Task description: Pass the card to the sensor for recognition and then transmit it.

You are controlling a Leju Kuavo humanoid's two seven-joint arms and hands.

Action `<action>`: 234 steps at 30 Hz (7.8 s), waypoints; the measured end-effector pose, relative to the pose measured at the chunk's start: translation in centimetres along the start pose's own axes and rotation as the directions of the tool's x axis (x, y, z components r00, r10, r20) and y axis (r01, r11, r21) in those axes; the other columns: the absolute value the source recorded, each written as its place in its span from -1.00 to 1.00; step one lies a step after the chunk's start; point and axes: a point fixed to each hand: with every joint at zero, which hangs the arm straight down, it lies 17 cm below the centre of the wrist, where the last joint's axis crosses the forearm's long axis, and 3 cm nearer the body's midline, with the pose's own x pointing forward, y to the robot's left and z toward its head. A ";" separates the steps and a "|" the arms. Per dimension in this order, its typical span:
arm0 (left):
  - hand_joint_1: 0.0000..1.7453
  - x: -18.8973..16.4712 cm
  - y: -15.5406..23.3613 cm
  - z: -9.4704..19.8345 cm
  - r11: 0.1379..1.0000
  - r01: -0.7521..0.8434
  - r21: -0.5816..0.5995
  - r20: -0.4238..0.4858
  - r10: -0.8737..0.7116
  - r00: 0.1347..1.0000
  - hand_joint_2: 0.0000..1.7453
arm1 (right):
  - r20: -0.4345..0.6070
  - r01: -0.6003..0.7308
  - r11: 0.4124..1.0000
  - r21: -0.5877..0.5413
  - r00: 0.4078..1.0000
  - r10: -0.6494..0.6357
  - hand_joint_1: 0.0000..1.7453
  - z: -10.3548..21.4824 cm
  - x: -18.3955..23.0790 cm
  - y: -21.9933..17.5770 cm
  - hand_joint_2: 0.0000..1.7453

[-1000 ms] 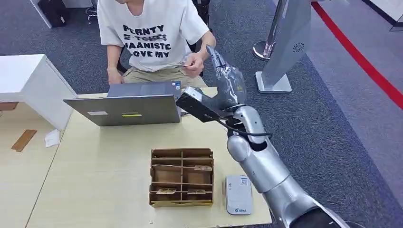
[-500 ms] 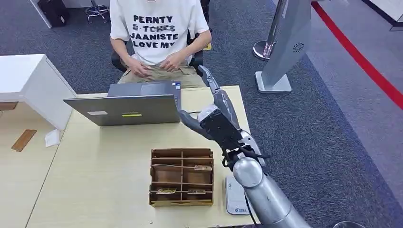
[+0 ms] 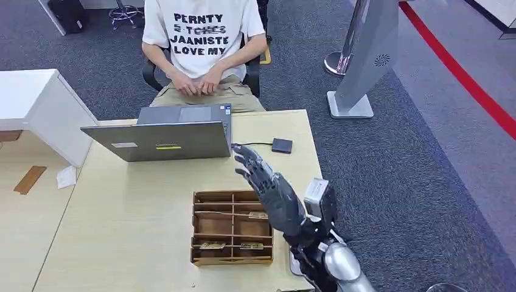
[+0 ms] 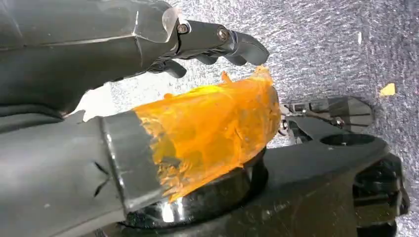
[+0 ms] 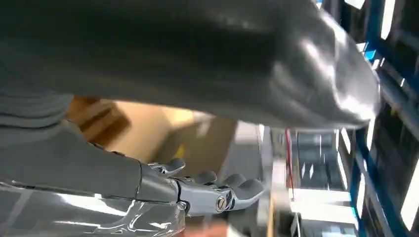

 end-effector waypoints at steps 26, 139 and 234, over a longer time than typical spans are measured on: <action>-1.00 -0.2 0.5 -0.1 1.000 -0.025 -0.010 0.000 0.025 1.000 -1.00 | -0.110 0.248 0.924 0.292 0.968 -0.225 -1.00 10.2 -2.2 7.9 -1.00; -1.00 -0.9 -0.9 0.1 0.997 -0.073 -0.012 -0.036 0.072 0.997 -1.00 | -0.140 -0.967 0.067 0.247 0.033 0.990 0.02 6.6 -13.0 -3.6 1.00; -1.00 -0.6 -0.8 0.1 0.998 -0.069 -0.010 -0.035 0.068 0.997 -1.00 | -0.341 -0.939 0.040 0.342 -0.084 0.936 1.00 10.1 -16.0 -11.2 1.00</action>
